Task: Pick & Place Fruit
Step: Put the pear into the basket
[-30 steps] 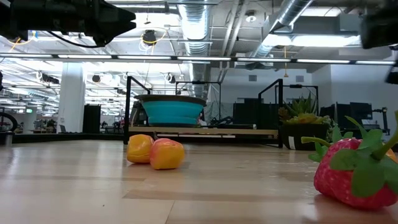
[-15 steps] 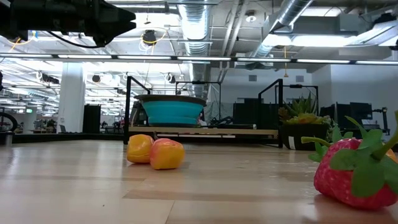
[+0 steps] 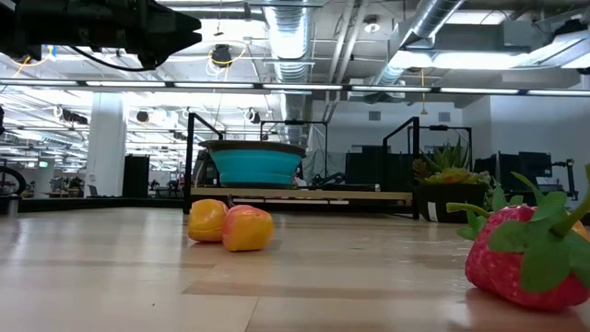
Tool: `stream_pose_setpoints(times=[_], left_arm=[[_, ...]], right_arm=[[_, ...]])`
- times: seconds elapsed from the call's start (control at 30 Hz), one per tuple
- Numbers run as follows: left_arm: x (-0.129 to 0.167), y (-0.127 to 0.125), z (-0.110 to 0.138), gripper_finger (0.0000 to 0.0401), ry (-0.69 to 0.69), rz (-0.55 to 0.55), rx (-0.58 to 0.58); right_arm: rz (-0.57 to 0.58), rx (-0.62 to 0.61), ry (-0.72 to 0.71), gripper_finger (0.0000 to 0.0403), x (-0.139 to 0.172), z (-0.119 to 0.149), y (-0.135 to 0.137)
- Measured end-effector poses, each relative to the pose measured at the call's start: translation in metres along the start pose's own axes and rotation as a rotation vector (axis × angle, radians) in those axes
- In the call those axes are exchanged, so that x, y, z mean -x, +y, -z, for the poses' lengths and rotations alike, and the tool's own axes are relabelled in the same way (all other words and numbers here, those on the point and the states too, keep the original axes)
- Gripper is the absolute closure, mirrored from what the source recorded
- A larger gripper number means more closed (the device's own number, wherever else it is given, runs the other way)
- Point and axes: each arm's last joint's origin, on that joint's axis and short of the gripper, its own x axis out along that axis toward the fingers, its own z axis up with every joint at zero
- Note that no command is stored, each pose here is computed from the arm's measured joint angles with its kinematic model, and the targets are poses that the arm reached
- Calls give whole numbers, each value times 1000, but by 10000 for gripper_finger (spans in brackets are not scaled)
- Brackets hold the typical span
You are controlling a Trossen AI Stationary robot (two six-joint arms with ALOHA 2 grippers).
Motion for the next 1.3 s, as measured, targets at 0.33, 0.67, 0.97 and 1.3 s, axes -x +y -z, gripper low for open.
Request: stream_pose_setpoints(times=[0.33,0.67,0.97,1.3], left_arm=[[0,0,0,229,0,0,0],[0,0,0,229,0,0,0],[0,0,0,229,0,0,1],[0,0,0,229,0,0,1]], right_arm=[[71,42,2,272,-30,-1,17],[85,44,9,275,-49,-2,27],[119,98,13,244,-66,-3,31],[151,96,37,254,-74,-3,31]])
